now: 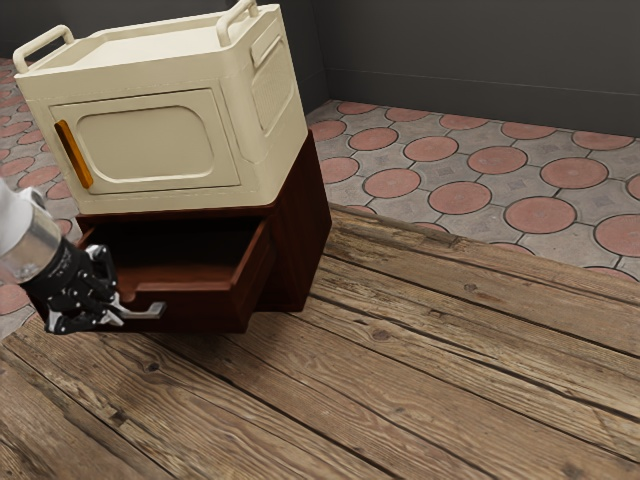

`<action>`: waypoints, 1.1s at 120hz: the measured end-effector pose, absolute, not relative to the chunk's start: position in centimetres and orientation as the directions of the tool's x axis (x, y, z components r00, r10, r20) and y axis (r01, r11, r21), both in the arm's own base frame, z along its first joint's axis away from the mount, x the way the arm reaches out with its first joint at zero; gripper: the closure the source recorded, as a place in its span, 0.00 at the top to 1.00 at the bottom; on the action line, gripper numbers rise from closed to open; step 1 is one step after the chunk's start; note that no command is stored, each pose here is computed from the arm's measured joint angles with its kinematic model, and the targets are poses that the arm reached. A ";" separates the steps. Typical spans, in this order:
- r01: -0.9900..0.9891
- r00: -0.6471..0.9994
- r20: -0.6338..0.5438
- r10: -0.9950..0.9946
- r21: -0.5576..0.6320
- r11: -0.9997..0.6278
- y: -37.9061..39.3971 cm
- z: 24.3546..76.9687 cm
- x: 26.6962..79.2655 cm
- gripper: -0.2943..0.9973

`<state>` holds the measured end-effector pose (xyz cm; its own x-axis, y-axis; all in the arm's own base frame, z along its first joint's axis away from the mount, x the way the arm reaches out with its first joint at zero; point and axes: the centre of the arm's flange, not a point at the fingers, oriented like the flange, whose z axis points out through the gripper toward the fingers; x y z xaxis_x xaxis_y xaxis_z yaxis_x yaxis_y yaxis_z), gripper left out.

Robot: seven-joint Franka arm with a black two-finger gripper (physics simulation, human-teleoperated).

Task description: Pull the drawer handle with one arm to open the drawer

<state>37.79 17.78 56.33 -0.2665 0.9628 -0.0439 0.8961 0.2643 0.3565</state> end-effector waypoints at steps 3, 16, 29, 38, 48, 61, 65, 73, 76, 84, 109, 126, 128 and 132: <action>0.896 -0.268 -0.043 0.963 0.355 0.265 17.7 56.3 37.7 0.16; 0.896 -0.271 -0.043 0.962 0.355 0.268 17.6 56.3 37.1 0.16; 0.895 -0.271 -0.044 0.962 0.356 0.268 17.4 56.3 36.5 0.16; 0.895 -0.271 -0.046 0.962 0.357 0.269 17.3 56.3 36.2 0.16; 0.894 -0.271 -0.047 0.961 0.357 0.269 17.2 56.4 36.0 0.16; 0.895 -0.278 -0.044 0.960 0.352 0.275 17.2 56.3 35.7 0.16; 0.895 -0.278 -0.043 0.960 0.350 0.275 17.2 56.3 35.7 0.16; 0.896 -0.276 -0.041 0.960 0.351 0.273 17.1 56.4 35.6 0.17; 0.896 -0.274 -0.039 0.961 0.353 0.270 17.0 56.5 35.6 0.18; 0.897 -0.270 -0.033 0.962 0.355 0.264 16.8 56.6 35.6 0.23; 0.884 -0.244 0.005 0.970 0.412 0.220 15.2 59.3 34.6 0.36; 0.883 -0.237 0.024 0.971 0.422 0.205 16.0 66.1 37.4 0.56; 0.887 -0.238 0.025 0.971 0.412 0.206 16.3 66.8 38.2 0.57; 0.897 -0.238 0.028 0.971 0.390 0.208 17.0 68.0 40.2 0.60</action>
<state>40.25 17.03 68.05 -0.2379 0.9709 0.0284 0.8971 0.2084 0.3896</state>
